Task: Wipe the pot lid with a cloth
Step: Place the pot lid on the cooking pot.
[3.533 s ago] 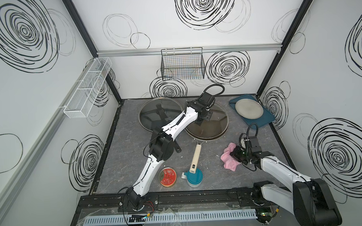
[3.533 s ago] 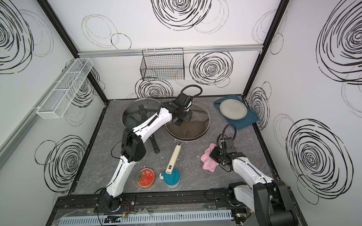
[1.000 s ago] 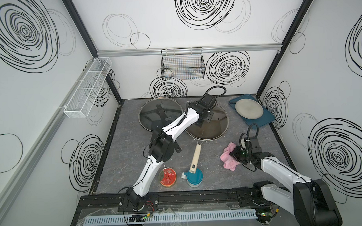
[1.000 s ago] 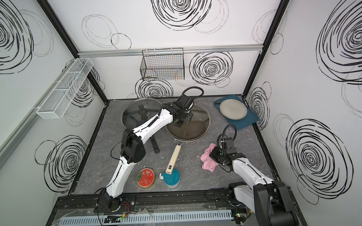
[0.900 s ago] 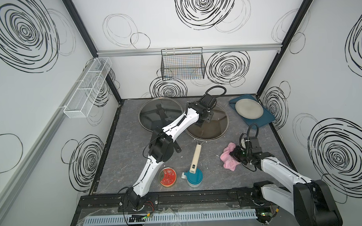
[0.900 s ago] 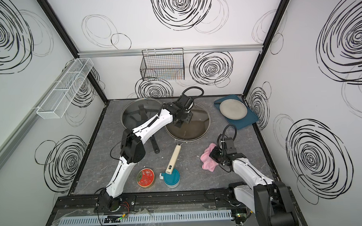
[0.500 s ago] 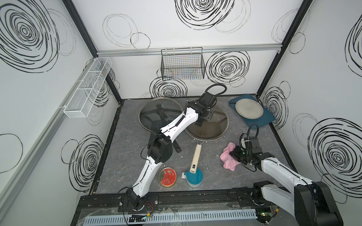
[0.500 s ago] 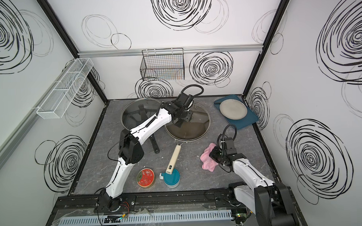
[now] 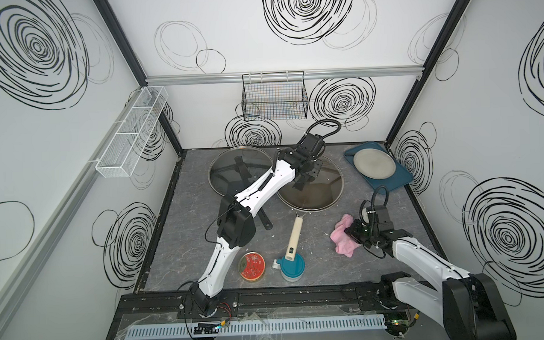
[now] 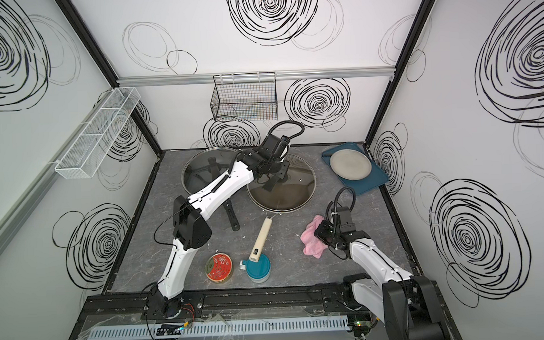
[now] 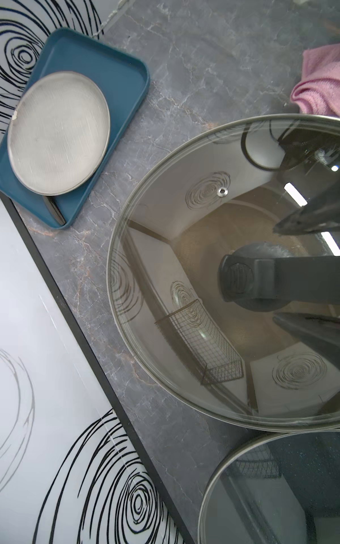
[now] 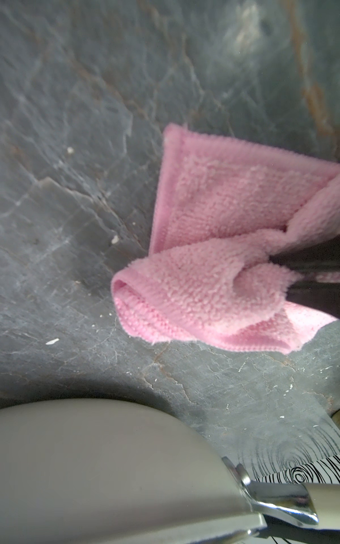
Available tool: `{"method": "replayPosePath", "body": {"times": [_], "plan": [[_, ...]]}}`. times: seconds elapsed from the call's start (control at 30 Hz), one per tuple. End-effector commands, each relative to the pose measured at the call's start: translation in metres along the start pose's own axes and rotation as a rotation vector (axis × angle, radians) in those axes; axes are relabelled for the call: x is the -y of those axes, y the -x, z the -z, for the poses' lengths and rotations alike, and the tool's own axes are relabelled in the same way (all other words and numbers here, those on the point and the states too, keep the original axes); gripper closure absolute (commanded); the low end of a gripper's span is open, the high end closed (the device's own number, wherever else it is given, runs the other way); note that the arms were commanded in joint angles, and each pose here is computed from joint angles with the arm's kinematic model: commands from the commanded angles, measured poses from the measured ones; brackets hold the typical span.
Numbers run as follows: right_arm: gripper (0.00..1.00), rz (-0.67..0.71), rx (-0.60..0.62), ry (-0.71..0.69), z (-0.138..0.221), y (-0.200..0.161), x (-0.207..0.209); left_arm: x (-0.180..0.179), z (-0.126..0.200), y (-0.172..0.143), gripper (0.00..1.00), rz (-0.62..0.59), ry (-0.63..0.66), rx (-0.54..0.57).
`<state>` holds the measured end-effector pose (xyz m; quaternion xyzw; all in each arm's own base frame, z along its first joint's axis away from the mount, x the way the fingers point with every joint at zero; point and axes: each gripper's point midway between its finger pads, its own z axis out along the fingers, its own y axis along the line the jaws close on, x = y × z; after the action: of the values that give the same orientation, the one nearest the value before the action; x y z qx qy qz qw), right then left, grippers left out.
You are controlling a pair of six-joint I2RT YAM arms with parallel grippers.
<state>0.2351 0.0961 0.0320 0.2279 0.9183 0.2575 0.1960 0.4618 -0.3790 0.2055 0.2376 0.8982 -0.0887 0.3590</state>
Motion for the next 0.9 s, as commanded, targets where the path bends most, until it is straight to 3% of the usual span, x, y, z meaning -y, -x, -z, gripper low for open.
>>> {"method": "replayPosePath", "body": {"times": [0.0,0.33,0.53,0.87], "plan": [[1.00,-0.017,-0.020,-0.014,-0.001,-0.008,0.006,0.000,0.006,0.003,0.54,0.021,-0.017,0.017],[1.00,-0.009,-0.015,-0.006,0.001,-0.005,0.001,0.004,0.008,-0.006,0.57,0.033,-0.032,0.000],[1.00,0.011,0.002,-0.005,0.008,0.000,-0.005,-0.014,0.037,0.016,0.57,0.078,-0.007,0.088],[1.00,0.131,0.079,-0.026,0.029,0.013,-0.034,-0.133,0.078,0.015,0.53,0.265,0.141,0.167]]}}
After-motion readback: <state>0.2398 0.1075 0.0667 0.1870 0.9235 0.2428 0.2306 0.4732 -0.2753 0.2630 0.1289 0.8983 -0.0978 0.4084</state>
